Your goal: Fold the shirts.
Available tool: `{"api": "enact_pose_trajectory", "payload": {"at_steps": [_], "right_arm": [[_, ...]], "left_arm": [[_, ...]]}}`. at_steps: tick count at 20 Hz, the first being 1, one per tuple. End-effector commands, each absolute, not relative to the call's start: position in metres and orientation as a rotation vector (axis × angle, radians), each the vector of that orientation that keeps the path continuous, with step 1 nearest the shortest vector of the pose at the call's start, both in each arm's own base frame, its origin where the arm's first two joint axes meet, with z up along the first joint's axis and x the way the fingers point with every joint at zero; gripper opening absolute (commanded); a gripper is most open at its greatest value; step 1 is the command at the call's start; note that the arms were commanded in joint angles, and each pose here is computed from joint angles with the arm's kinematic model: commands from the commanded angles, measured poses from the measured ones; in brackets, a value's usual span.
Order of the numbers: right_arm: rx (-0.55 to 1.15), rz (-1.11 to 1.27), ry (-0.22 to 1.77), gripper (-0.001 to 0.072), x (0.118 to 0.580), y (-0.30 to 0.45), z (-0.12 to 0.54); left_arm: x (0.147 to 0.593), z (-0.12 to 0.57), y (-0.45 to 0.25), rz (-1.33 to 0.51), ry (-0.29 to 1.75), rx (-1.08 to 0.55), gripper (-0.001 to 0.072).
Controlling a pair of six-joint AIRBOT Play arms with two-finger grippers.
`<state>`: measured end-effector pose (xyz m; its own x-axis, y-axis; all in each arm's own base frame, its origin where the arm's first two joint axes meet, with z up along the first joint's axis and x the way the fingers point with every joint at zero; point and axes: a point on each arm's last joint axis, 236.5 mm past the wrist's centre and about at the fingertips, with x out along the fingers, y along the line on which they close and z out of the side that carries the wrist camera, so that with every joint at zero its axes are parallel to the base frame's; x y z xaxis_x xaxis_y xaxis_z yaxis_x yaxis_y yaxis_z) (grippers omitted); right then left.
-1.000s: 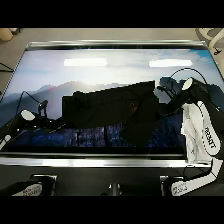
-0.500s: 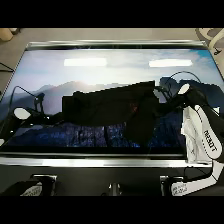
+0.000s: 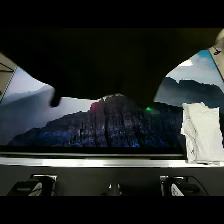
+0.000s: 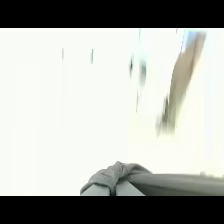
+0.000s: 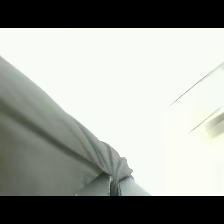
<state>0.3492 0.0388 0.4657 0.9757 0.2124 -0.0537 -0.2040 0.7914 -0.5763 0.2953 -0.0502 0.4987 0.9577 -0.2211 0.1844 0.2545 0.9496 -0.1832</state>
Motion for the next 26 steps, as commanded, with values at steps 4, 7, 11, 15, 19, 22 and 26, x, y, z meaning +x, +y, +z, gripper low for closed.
{"api": "enact_pose_trajectory", "payload": {"at_steps": [4, 7, 11, 15, 19, 22, 26], "right_arm": [[-0.62, 0.042, -0.271, 0.0017, 0.219, 0.029, 0.556], [-0.619, 0.074, -0.174, 0.0017, 0.246, 0.027, 0.532], [-0.595, 0.15, 0.089, 0.0017, 0.316, 0.019, 0.462], [-0.491, 0.366, 0.699, 0.0017, 0.402, 0.014, 0.274], [-0.29, 0.537, 1.131, 0.0016, 0.443, 0.026, 0.081], [-0.182, 0.528, 1.145, 0.0016, 0.485, 0.033, 0.016], [-0.114, 0.425, 0.996, 0.0017, 0.542, 0.029, -0.006]], "left_arm": [[0.195, 0.58, -0.047, -0.263, -0.393, -0.275, 0.0022], [0.213, 0.571, -0.044, -0.242, -0.351, -0.259, 0.0022], [0.292, 0.484, -0.037, -0.165, -0.003, -0.196, 0.0022], [0.391, 0.324, -0.037, -0.137, 0.462, -0.209, 0.0023], [0.437, 0.122, -0.035, -0.098, 0.916, -0.239, 0.0023], [0.46, 0.041, -0.033, -0.073, 1.063, -0.261, 0.0023], [0.511, 0.02, -0.028, -0.052, 0.994, -0.273, 0.0023]]}}
